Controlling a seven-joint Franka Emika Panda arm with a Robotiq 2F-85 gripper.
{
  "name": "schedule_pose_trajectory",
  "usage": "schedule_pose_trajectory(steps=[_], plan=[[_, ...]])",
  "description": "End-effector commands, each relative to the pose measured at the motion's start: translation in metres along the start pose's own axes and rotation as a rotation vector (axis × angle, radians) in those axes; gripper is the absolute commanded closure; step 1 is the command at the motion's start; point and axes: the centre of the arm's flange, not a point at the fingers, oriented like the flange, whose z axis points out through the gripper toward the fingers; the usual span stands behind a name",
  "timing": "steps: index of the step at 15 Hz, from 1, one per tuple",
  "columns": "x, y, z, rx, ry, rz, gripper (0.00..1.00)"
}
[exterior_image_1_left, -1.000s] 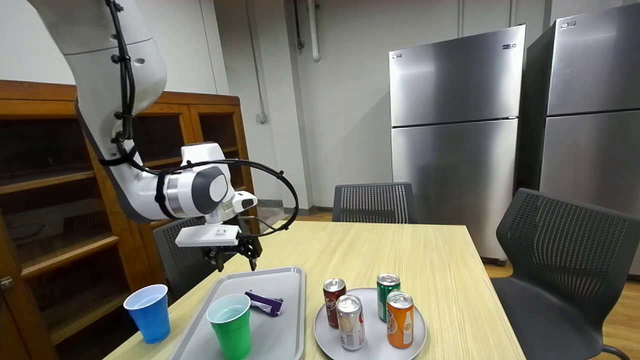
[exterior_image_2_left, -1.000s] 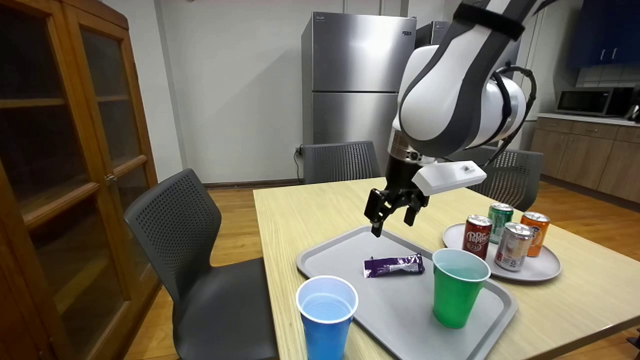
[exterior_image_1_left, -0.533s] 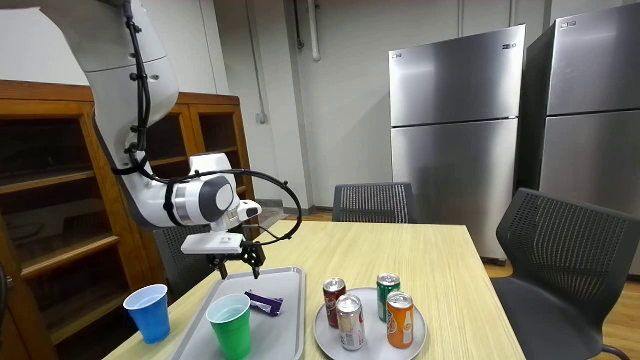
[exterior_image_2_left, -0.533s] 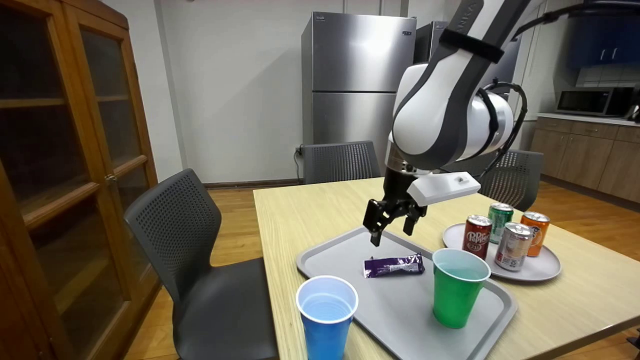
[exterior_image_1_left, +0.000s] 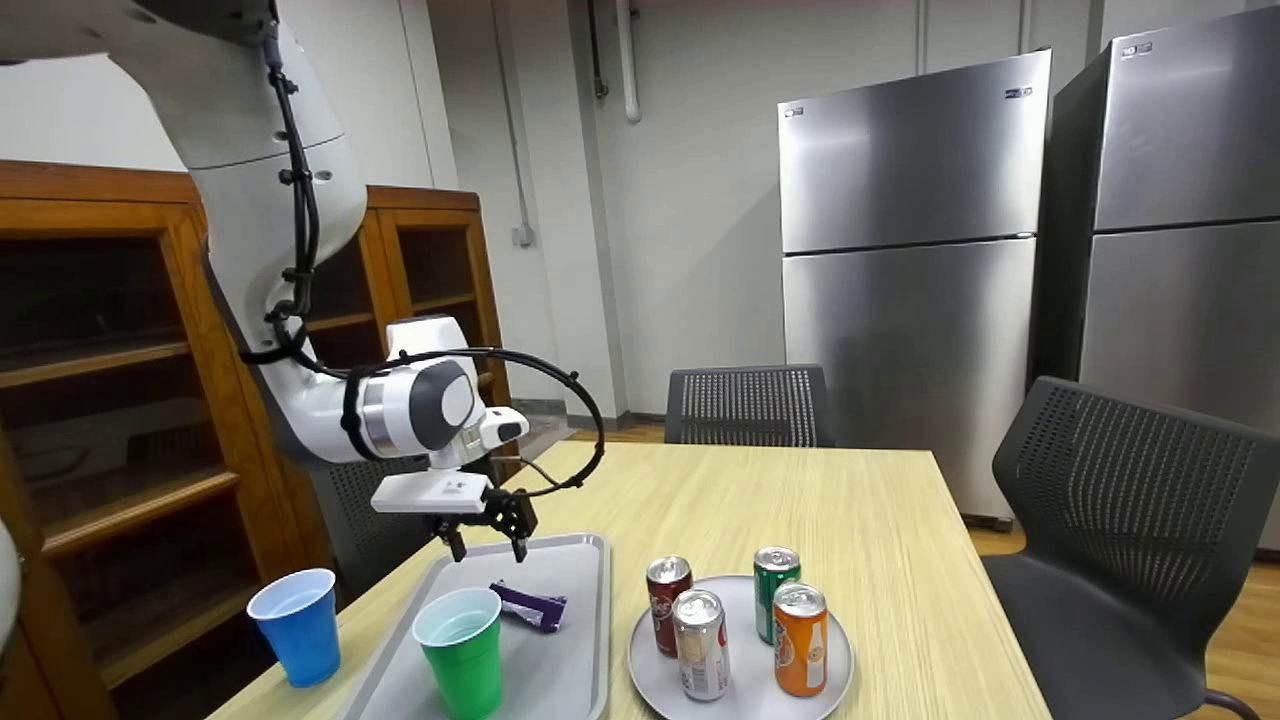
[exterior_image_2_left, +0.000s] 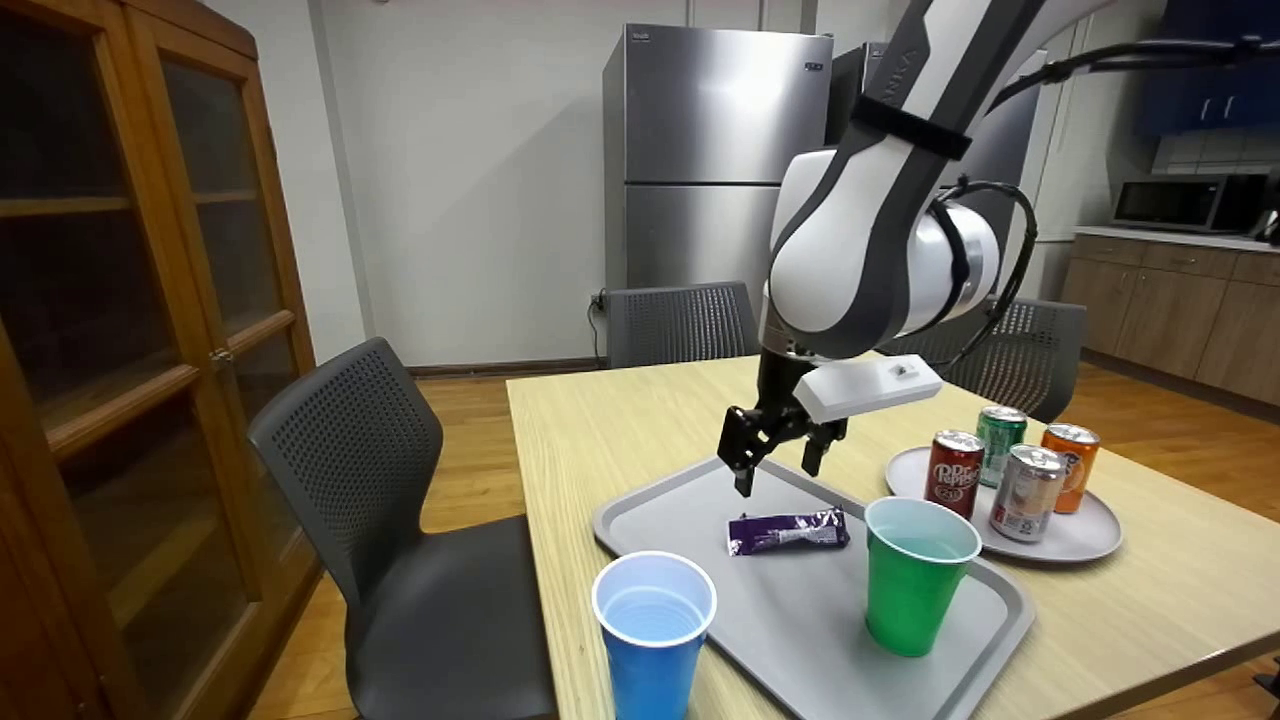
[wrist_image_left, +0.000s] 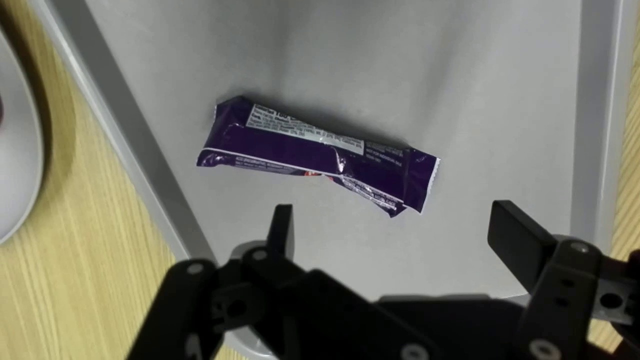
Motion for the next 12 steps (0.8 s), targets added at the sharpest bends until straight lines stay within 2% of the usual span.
schedule_pose_trajectory(steps=[1,7,12], plan=[[0.015,-0.008,0.007,-0.040,-0.019,0.047,0.00],[0.016,-0.004,0.009,-0.031,-0.035,-0.092,0.00],[0.011,0.011,0.012,0.011,-0.041,-0.316,0.00]])
